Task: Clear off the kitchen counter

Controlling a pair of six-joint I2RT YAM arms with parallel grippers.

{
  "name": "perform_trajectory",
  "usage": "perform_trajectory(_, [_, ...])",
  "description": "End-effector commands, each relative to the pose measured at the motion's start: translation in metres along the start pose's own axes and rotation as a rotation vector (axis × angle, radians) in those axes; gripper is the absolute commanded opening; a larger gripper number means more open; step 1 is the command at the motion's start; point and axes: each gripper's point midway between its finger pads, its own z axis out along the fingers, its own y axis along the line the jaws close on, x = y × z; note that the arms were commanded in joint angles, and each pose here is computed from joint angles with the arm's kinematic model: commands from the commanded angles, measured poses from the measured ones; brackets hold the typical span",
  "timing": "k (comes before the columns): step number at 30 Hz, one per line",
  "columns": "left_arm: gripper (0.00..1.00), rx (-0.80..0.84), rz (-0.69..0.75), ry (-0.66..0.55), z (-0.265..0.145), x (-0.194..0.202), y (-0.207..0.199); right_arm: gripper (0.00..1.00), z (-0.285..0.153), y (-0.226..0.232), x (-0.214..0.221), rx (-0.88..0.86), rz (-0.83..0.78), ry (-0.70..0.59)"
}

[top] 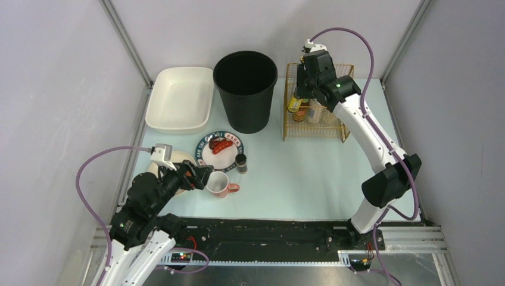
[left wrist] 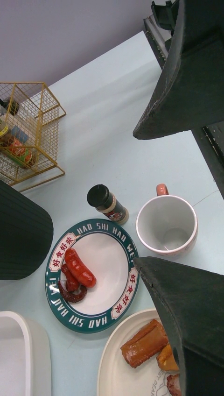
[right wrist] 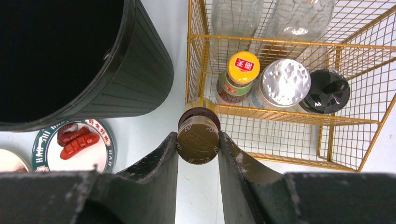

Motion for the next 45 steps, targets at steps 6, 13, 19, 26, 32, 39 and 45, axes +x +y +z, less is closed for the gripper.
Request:
perform_trajectory(6, [0.98, 0.003, -0.007, 0.003, 0.005, -0.001, -0.002, 0.00, -0.035, -0.009, 0.007, 0.006, -0.018, -0.007])
perform_trajectory(13, [0.98, -0.001, -0.006, 0.013, 0.007, 0.001, -0.001, 0.00, -0.055, -0.014, 0.001, 0.018, -0.035, -0.054])
perform_trajectory(19, [0.98, 0.000, -0.008, 0.011, 0.006, 0.001, -0.001, 0.00, -0.045, -0.019, 0.004, 0.038, -0.036, -0.048])
perform_trajectory(26, [0.98, 0.004, -0.009, 0.002, 0.005, -0.001, -0.002, 0.00, -0.021, -0.022, 0.001, 0.061, -0.023, -0.032])
perform_trajectory(32, [0.98, -0.020, -0.009, -0.009, 0.005, -0.002, 0.003, 0.00, -0.007, -0.019, 0.000, 0.069, -0.020, -0.023])
perform_trajectory(39, [0.98, -0.019, -0.009, -0.007, 0.005, -0.002, 0.002, 0.00, 0.014, -0.017, 0.010, 0.080, -0.018, 0.008])
perform_trajectory(45, [0.98, -0.018, -0.007, -0.006, 0.006, -0.002, 0.002, 0.00, 0.029, -0.018, 0.026, 0.092, -0.019, 0.051])
